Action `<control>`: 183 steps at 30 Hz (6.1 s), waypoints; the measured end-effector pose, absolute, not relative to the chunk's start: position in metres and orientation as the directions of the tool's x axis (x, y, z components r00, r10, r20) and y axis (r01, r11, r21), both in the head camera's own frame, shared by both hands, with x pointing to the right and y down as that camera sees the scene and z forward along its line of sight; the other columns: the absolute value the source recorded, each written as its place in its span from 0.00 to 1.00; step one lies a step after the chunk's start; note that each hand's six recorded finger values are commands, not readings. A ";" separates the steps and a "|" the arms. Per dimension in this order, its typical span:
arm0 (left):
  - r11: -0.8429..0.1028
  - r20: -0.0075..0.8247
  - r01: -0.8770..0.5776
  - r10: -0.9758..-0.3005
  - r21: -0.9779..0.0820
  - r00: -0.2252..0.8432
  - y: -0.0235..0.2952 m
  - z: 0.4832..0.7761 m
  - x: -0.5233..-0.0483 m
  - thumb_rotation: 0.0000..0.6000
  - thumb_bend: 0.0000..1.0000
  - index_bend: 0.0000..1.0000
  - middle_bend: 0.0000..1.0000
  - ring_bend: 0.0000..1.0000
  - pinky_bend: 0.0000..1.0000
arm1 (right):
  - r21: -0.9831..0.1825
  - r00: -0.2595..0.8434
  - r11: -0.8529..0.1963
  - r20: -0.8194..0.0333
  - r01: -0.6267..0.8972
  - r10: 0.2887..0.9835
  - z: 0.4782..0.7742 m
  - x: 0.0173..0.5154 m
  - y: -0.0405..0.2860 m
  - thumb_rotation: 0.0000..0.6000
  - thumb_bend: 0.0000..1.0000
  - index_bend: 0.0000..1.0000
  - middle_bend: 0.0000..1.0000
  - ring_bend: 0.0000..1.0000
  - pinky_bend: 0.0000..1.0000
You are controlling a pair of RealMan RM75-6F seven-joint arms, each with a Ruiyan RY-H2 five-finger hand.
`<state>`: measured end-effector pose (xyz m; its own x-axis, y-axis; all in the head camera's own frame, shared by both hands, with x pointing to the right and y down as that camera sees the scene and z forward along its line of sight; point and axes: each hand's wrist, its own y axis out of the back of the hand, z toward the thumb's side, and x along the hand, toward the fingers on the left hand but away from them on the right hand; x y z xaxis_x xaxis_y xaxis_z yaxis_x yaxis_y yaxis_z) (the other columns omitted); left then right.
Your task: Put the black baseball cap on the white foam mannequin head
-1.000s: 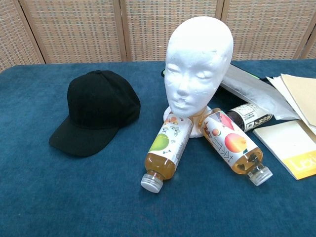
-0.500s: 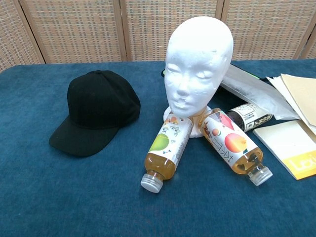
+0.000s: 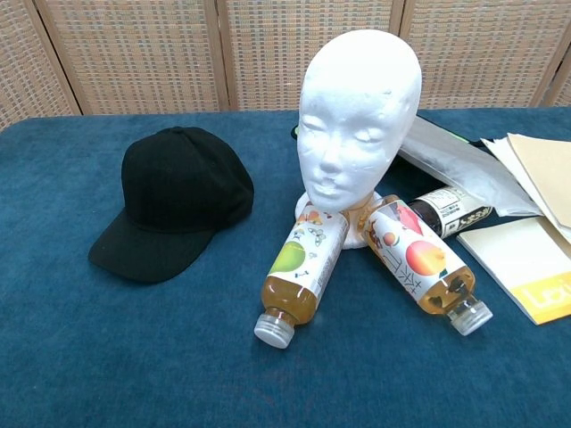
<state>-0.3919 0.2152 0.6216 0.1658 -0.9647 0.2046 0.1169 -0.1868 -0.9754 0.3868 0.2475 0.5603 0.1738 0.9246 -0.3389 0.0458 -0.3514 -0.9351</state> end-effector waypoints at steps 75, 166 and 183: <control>-0.233 0.355 0.335 -0.858 -0.913 0.370 0.209 0.746 -0.295 1.00 0.45 0.00 0.91 0.82 0.67 | -0.935 0.168 -0.343 -0.326 0.088 0.930 0.559 0.390 0.243 1.00 0.05 0.07 0.00 0.00 0.00; -0.075 0.244 0.395 -0.884 -0.916 0.398 0.195 0.754 -0.257 1.00 0.45 0.36 0.91 0.83 0.68 | -0.933 0.211 -0.349 -0.325 0.088 0.922 0.561 0.383 0.246 1.00 0.05 0.07 0.00 0.00 0.00; 0.018 0.142 0.359 -0.900 -0.933 0.413 0.174 0.735 -0.260 1.00 0.48 0.78 0.91 0.83 0.69 | -0.933 0.224 -0.350 -0.325 0.086 0.919 0.562 0.381 0.247 1.00 0.05 0.08 0.00 0.00 0.00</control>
